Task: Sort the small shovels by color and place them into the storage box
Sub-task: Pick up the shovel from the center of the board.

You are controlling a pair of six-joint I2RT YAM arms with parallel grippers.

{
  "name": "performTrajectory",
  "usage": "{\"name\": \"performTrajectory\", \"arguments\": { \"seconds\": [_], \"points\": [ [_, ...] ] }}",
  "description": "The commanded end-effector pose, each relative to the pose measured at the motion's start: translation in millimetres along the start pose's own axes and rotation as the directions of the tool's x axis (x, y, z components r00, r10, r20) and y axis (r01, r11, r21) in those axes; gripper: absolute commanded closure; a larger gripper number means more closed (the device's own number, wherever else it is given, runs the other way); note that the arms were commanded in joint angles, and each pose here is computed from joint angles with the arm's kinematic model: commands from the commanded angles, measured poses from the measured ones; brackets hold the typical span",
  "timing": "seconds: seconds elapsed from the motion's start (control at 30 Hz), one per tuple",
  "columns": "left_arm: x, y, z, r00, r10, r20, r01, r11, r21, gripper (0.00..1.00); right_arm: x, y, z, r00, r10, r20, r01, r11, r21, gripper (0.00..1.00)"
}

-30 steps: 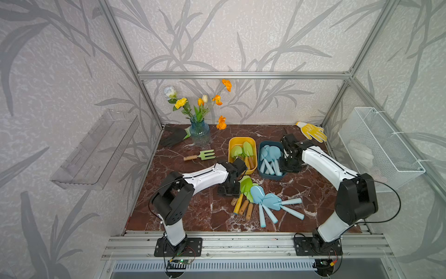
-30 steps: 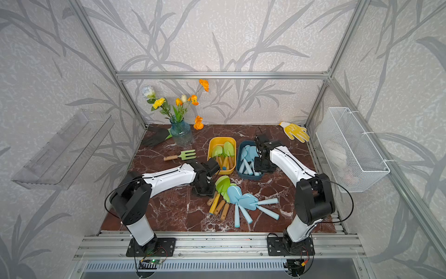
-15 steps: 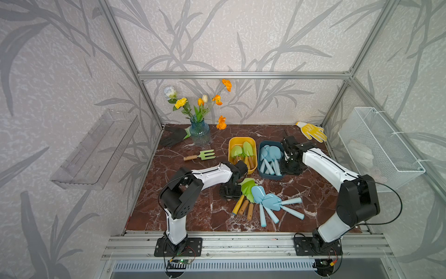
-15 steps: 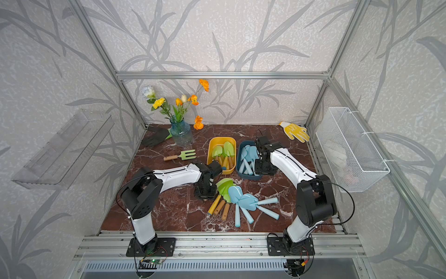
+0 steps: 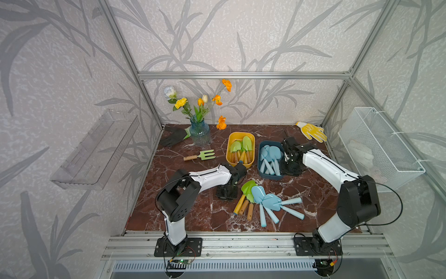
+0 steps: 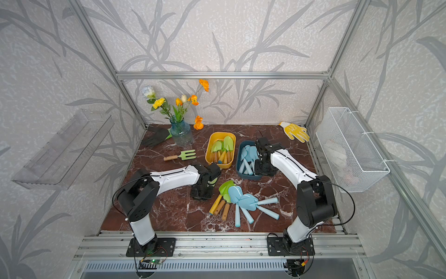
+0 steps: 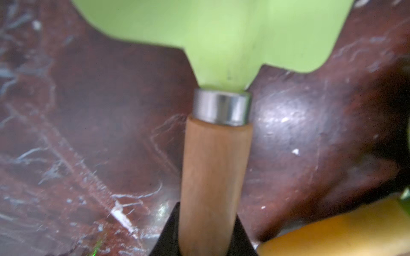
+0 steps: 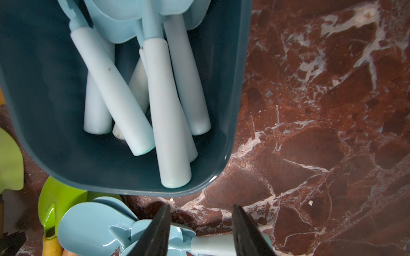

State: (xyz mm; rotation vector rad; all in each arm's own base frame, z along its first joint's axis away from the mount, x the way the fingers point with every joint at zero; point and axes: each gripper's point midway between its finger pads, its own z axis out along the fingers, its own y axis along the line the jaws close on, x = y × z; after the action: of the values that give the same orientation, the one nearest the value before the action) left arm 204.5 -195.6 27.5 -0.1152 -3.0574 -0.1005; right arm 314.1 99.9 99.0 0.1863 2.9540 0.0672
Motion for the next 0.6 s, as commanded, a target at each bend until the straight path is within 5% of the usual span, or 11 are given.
{"name": "performTrajectory", "arguments": {
  "seconds": [0.0, 0.27, 0.57],
  "points": [
    [18, 23, -25, 1.0, -0.026, 0.006, 0.026, 0.999, -0.029, 1.0, 1, -3, -7, 1.0, 0.015, 0.02, -0.015, 1.0, -0.003, 0.53],
    [9, 20, -104, 0.989, 0.055, 0.14, -0.063, 0.997, 0.051, 1.0, 3, -3, -3, 1.0, 0.025, 0.011, -0.025, 1.0, -0.008, 0.53],
    [-109, -31, -136, 0.959, 0.14, 0.246, -0.155, 0.987, 0.043, 1.0, 9, -9, -15, 0.999, 0.033, 0.035, -0.033, 0.999, 0.002, 0.53]
  ]
}}
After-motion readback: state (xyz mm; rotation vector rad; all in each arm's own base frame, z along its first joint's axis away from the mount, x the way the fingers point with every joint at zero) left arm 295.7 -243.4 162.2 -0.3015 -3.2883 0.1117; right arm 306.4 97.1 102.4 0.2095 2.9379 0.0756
